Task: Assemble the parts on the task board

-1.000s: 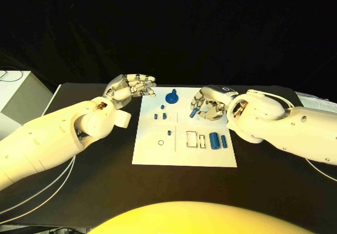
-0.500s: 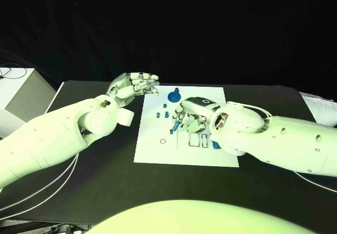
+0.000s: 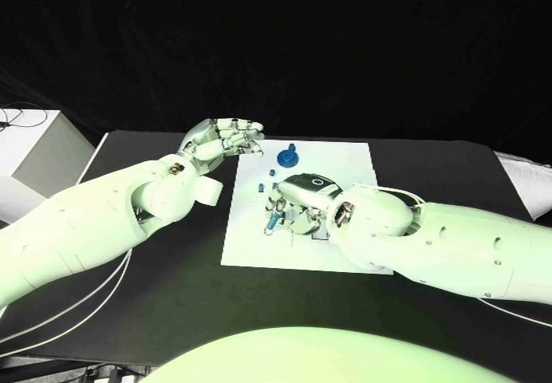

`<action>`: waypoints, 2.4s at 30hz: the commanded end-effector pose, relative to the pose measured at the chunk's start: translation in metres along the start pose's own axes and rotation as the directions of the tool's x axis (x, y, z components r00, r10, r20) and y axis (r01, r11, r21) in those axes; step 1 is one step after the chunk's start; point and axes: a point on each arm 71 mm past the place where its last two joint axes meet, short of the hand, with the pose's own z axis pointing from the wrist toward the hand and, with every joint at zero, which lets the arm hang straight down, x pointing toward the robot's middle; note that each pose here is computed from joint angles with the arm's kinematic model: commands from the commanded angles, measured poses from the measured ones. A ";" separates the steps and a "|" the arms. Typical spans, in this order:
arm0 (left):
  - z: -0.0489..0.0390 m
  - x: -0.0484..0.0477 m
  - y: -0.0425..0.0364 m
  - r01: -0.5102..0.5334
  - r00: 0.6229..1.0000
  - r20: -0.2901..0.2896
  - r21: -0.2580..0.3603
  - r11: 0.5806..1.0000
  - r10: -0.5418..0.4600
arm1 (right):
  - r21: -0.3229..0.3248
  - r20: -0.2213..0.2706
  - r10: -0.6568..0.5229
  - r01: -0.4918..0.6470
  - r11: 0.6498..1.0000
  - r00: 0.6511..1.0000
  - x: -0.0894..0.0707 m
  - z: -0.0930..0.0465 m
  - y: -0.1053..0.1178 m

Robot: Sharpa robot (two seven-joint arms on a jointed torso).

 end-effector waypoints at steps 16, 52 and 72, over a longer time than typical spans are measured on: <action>0.0005 0.0027 -0.0006 0.007 1.000 -0.020 0.005 1.000 -0.007 | -0.011 -0.014 -0.107 0.107 0.994 0.994 0.012 0.009 0.005; -0.0016 0.0009 -0.0018 0.003 1.000 -0.020 0.002 1.000 -0.003 | -0.002 -0.039 -0.118 0.118 0.993 0.992 0.031 0.012 0.001; -0.0016 0.0008 -0.0014 0.004 1.000 -0.024 -0.003 1.000 -0.004 | 0.004 -0.035 -0.122 0.122 0.993 0.992 0.031 0.011 0.002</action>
